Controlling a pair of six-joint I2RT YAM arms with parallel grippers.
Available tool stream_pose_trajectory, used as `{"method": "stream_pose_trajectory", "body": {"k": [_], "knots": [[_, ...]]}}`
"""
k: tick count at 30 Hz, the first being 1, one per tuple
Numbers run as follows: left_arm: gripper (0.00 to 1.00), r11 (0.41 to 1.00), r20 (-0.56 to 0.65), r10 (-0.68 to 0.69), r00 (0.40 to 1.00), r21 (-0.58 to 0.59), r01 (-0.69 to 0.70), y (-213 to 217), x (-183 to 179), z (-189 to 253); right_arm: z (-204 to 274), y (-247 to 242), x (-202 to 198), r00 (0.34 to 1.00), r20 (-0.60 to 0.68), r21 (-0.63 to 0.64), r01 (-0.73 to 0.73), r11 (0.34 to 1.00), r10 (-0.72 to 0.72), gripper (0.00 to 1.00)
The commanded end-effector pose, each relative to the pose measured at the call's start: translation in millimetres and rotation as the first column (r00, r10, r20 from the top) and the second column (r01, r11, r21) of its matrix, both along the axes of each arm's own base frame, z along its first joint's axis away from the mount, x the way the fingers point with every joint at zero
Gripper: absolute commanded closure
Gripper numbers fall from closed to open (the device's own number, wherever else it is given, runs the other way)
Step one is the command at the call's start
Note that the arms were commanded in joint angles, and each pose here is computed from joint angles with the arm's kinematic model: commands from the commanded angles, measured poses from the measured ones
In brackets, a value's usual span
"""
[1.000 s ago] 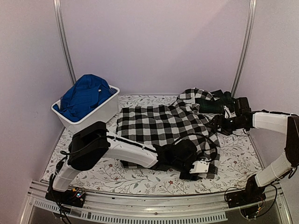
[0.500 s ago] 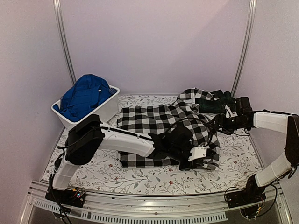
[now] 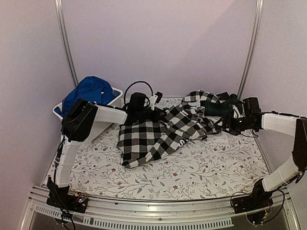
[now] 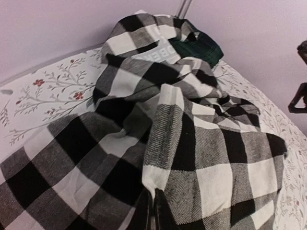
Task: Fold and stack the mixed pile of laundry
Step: Pick up the flattened shirt from the center of the board.
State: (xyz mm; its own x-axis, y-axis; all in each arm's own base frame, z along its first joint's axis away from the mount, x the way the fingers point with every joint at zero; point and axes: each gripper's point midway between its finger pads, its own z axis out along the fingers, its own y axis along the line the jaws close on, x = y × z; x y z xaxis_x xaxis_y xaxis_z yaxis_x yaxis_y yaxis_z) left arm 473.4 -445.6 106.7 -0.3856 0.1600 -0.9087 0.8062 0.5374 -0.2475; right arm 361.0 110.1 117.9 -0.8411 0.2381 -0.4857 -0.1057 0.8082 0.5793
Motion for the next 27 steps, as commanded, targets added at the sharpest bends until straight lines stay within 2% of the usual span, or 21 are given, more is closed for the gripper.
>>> {"method": "stream_pose_trajectory", "body": {"k": [1, 5, 7, 10, 11, 16, 23, 27], "knots": [[0.96, 0.994, -0.159, 0.040, 0.986, -0.092, -0.055, 6.9, 19.7, -24.9, -1.2, 15.4, -11.5, 0.996, 0.016, 0.073, -0.089, 0.993, 0.088, 0.30], [0.92, 0.996, -0.169, 0.034, 0.985, -0.077, -0.048, 3.8, 25.7, -33.6, -12.8, 36.6, -20.3, 0.985, 0.019, 0.100, -0.172, 0.980, 0.171, 0.31], [0.81, 0.996, -0.178, 0.046, 0.983, -0.063, -0.058, 4.9, 30.2, -35.4, -15.8, 48.5, -20.7, 0.978, 0.026, 0.098, -0.209, 0.973, 0.208, 0.31], [0.58, 0.996, -0.170, 0.065, 0.983, -0.046, -0.074, 8.7, 32.4, -31.7, -21.3, 63.1, -13.0, 0.967, 0.039, 0.058, -0.253, 0.966, 0.251, 0.30], [0.55, 0.996, -0.159, 0.066, 0.985, -0.043, -0.074, 10.0, 31.7, -27.9, -22.1, 67.7, -9.9, 0.963, 0.046, 0.038, -0.267, 0.963, 0.265, 0.29], [0.46, 0.995, -0.119, 0.095, 0.988, -0.018, -0.097, 23.6, 25.5, -7.5, -34.6, 78.4, 12.8, 0.952, 0.033, -0.102, -0.299, 0.949, 0.303, 0.28], [0.32, 0.989, -0.069, 0.145, 0.987, -0.015, -0.147, 45.4, 18.3, 25.7, -56.8, 86.9, 12.7, 0.939, 0.001, -0.247, -0.333, 0.910, 0.344, 0.27], [0.30, 0.987, -0.069, 0.158, 0.985, -0.017, -0.159, 55.3, 14.1, 32.8, -69.7, 91.0, 13.5, 0.935, -0.035, -0.349, -0.342, 0.872, 0.353, 0.29]]}}
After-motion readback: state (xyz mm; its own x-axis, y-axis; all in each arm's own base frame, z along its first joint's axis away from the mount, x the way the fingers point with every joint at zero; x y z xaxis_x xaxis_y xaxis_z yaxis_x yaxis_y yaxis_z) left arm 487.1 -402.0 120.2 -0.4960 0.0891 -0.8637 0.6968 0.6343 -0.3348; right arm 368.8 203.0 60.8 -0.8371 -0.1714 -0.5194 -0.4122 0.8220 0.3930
